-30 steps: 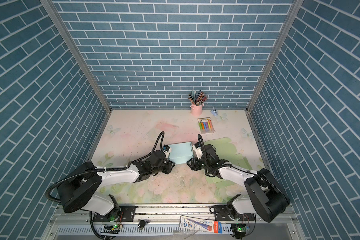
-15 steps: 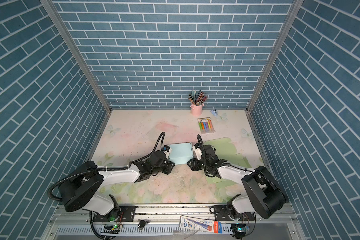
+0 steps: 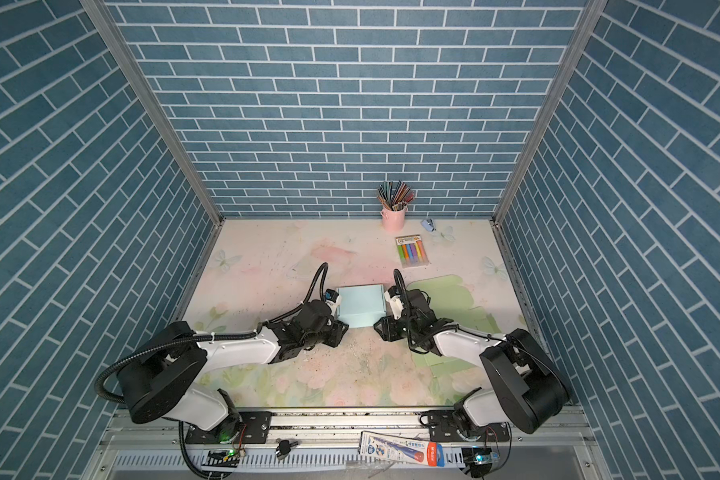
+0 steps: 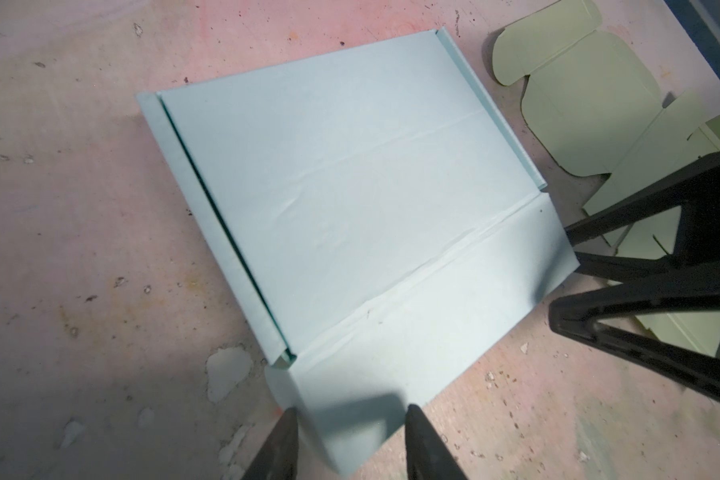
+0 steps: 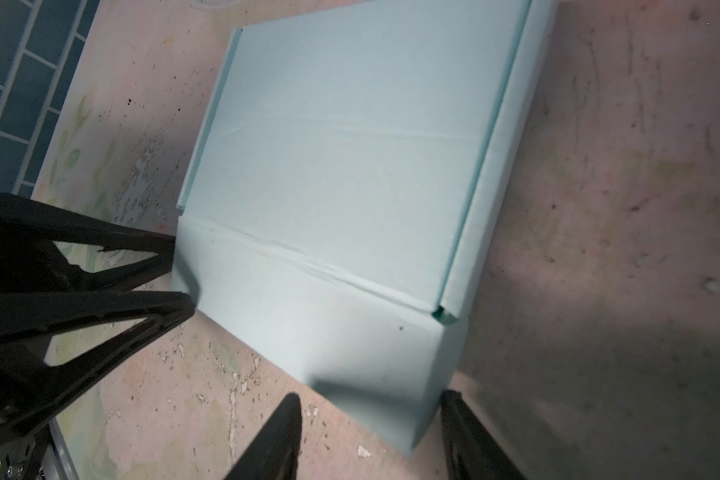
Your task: Fold the paper box
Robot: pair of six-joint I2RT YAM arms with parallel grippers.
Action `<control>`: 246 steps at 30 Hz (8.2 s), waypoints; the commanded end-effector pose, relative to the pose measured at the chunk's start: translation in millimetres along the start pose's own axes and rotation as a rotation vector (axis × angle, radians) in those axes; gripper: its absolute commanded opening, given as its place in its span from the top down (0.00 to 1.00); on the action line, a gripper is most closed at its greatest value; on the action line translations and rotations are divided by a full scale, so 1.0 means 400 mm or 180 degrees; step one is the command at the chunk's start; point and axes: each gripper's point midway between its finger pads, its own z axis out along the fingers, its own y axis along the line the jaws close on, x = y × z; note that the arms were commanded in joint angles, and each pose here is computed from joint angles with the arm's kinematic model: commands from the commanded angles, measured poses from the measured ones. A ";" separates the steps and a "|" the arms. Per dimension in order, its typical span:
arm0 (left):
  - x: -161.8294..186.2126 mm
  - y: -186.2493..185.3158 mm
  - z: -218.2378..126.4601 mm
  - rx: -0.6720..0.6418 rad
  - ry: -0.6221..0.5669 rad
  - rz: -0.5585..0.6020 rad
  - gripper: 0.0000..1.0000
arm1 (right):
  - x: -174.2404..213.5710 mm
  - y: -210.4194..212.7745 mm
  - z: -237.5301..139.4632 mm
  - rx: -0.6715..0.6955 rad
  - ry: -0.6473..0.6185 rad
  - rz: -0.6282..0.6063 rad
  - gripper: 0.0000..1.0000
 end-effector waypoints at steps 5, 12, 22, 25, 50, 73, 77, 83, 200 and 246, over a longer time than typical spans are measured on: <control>-0.020 -0.001 0.002 0.0019 -0.0082 0.0021 0.59 | -0.047 0.012 0.003 0.0016 -0.0097 -0.0216 0.46; -0.027 -0.005 0.004 0.0034 -0.0090 0.0025 0.59 | -0.055 0.017 0.008 -0.0004 -0.0087 -0.0254 0.46; -0.029 -0.002 0.008 0.0017 -0.0092 0.0016 0.59 | -0.047 0.024 0.014 -0.0053 -0.0047 -0.0292 0.48; -0.024 0.002 0.009 0.0011 -0.0083 0.0001 0.59 | -0.042 0.023 0.017 -0.0060 -0.0039 -0.0293 0.48; -0.006 0.046 0.022 -0.0028 -0.0117 -0.0132 0.65 | -0.033 0.000 0.038 0.0037 -0.0038 -0.0315 0.50; -0.002 0.068 0.017 -0.0059 -0.0132 -0.0179 0.66 | -0.053 -0.004 -0.077 0.0314 -0.0206 -0.0306 0.43; 0.016 0.075 -0.012 -0.0080 -0.0082 -0.0163 0.63 | -0.129 0.017 -0.099 0.0273 -0.0372 -0.0372 0.42; -0.028 0.066 -0.098 0.0066 -0.0272 -0.0178 0.56 | -0.237 0.009 -0.100 0.0209 -0.0491 -0.0349 0.39; 0.111 -0.034 -0.075 0.0291 -0.0060 -0.0360 0.57 | 0.093 0.095 -0.054 -0.0321 0.0100 0.0248 0.32; 0.101 -0.032 -0.078 0.0266 -0.0119 -0.0344 0.64 | 0.105 0.102 -0.029 -0.0472 0.0089 0.0326 0.40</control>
